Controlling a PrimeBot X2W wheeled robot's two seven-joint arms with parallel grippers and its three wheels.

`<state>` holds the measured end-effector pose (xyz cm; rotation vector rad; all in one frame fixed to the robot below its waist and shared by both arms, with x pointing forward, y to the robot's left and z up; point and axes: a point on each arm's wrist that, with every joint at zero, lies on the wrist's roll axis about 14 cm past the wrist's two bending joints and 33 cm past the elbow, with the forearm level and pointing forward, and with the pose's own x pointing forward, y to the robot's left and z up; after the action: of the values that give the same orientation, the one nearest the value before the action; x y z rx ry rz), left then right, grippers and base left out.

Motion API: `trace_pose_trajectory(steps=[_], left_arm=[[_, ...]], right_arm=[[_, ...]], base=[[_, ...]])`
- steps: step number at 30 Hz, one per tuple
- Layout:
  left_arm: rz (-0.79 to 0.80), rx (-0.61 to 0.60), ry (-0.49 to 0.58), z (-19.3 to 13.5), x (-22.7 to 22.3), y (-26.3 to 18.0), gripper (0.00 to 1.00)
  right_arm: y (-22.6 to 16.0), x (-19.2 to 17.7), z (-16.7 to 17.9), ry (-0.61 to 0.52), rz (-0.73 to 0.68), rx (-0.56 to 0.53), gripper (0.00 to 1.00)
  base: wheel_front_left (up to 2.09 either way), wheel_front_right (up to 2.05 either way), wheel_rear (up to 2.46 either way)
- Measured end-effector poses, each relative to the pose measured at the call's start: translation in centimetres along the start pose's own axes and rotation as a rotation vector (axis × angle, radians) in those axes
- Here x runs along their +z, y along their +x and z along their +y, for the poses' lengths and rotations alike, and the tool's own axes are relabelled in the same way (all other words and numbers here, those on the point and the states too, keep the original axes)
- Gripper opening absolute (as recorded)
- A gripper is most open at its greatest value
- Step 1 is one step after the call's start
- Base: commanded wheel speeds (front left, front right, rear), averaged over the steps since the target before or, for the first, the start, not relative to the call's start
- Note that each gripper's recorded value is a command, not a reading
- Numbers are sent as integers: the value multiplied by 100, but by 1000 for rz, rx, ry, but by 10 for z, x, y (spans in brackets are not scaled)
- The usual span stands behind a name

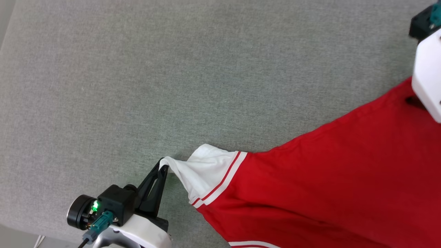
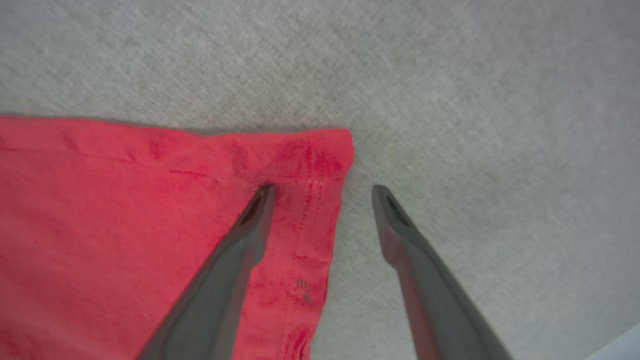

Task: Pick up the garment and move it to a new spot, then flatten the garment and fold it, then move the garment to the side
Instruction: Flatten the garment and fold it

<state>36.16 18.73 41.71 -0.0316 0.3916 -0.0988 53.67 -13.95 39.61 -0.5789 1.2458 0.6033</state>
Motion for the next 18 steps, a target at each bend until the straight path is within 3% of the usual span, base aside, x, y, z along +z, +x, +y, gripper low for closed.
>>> trace_pose_trajectory(steps=[6, 7, 8, 9, 18], left_arm=[[18, 15, 2, 5, -7, 3, 0], [16, 16, 3, 5, -7, 4, 0], [15, 16, 4, 5, -7, 4, 0], [14, 15, 5, 5, -7, 5, 0], [-100, -27, 43, 1, 27, 3, 0]], right_arm=[[30, -7, 13, -16, 48, 65, 100], [31, -7, 13, -16, 45, 66, 48], [31, -7, 14, -22, 40, 65, 13], [30, -7, 14, -25, 36, 63, 0], [-24, 28, 9, 18, -261, 28, 0]], base=[[0, 0, 0], [0, 0, 0], [0, 0, 0], [0, 0, 0], [0, 0, 0]])
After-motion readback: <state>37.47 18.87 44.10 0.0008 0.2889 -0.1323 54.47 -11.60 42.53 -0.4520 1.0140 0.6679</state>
